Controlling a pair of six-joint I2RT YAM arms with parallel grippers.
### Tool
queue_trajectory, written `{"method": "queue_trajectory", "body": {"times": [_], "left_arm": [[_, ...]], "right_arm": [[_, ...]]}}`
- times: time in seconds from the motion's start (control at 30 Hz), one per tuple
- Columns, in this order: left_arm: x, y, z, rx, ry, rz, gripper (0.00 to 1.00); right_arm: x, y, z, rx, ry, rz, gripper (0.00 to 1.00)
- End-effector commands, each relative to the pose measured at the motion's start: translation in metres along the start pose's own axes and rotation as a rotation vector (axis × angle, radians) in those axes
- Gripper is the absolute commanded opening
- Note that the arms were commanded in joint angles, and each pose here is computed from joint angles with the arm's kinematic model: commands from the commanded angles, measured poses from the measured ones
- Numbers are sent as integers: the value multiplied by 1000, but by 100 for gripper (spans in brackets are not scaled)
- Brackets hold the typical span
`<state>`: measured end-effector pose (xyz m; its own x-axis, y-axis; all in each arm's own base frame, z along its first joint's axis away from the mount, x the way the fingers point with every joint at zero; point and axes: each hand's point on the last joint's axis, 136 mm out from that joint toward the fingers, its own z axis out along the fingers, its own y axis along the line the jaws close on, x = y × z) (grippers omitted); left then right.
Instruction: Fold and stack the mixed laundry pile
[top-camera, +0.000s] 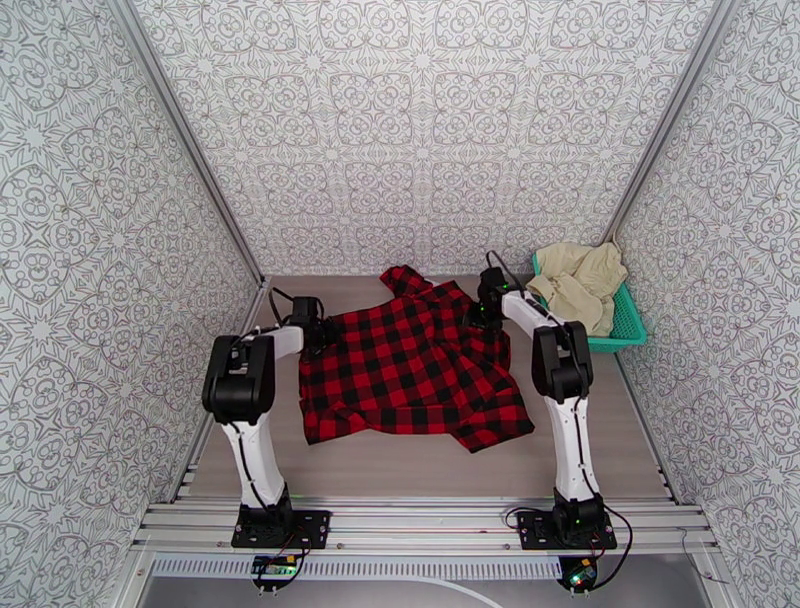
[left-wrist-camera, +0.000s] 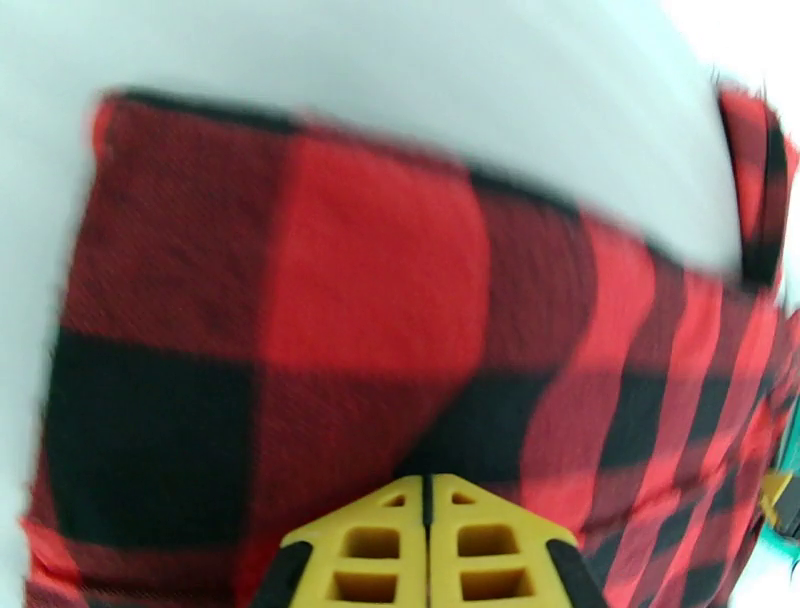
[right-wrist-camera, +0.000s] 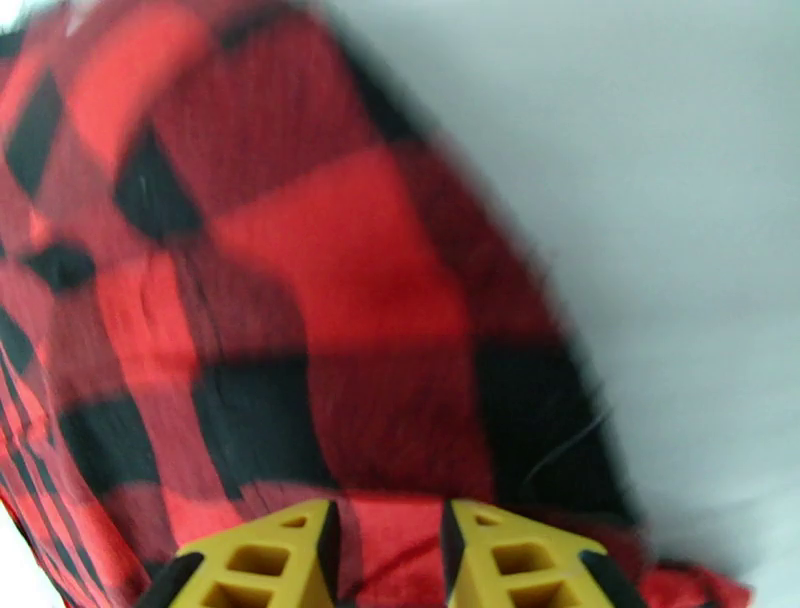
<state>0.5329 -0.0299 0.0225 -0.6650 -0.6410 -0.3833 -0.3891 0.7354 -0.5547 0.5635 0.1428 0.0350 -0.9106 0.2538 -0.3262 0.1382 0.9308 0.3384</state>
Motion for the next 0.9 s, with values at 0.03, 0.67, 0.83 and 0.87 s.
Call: {"method": "queue_trajectory", "body": {"times": [0.03,0.67,0.83,0.87], "left_arm": [[-10,8,36,19,19,-84,1],[-62,-66,-89,174,-158,170,26],[3,-30,-124,12,-65,208,38],[19,-21,-130,-27,-41,211,42]], "right_arm": [[-3,-18,28,27,55,93,35],[-50,-3,-82,-142,-151,75,41],[12,-4,-114,-153,-135,55,43],[30,-3,-116,-147,-114,37,43]]}}
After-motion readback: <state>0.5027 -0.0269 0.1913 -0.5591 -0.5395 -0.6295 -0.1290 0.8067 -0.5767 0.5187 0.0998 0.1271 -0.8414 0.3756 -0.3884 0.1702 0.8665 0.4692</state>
